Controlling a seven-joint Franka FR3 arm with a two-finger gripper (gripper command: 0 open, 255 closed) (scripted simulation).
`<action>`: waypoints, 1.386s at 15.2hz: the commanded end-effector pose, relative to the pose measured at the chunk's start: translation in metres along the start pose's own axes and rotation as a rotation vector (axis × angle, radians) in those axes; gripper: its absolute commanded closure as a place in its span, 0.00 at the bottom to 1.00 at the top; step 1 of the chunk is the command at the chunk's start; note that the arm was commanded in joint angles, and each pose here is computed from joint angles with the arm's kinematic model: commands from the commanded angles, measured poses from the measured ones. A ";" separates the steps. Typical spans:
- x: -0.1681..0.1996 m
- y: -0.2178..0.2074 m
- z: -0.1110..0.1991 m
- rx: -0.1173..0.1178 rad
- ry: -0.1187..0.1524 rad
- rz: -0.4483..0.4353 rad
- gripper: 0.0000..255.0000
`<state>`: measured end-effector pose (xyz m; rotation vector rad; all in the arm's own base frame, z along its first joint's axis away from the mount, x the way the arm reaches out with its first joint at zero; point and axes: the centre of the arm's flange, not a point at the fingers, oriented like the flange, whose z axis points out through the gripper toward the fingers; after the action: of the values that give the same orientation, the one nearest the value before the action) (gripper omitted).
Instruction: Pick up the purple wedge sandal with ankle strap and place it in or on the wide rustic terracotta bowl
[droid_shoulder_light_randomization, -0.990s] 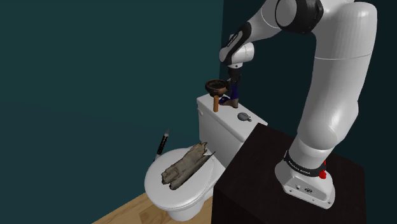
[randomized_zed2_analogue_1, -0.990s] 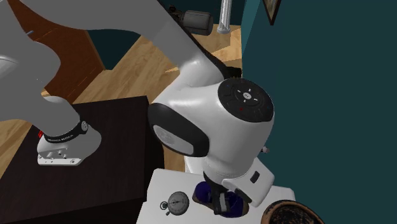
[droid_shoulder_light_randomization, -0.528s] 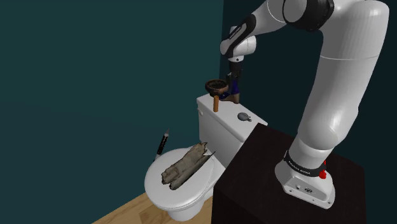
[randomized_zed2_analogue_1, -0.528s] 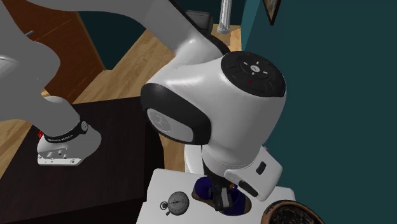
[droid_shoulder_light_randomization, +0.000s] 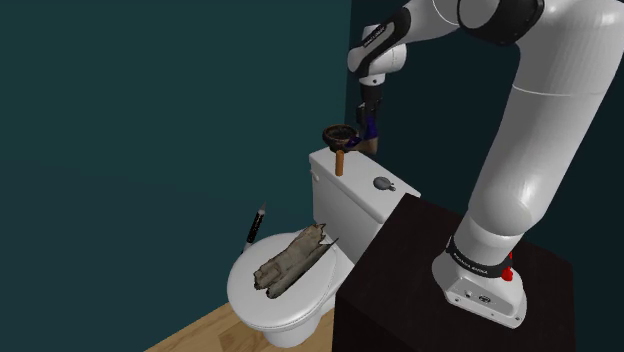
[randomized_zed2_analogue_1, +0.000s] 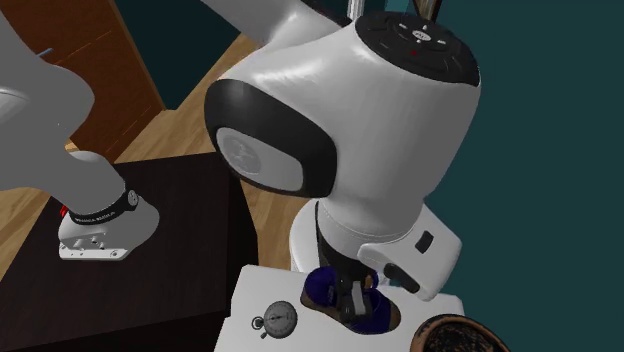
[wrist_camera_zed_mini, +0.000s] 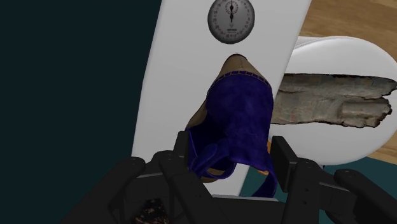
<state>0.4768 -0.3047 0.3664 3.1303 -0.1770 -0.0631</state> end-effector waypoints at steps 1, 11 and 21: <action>0.000 0.001 -0.011 0.000 0.000 0.000 1.00; 0.039 0.032 -0.056 0.000 0.000 0.000 1.00; 0.140 0.109 -0.093 0.000 0.000 0.000 1.00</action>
<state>0.5998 -0.4173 0.4489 3.1285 -0.1816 -0.0612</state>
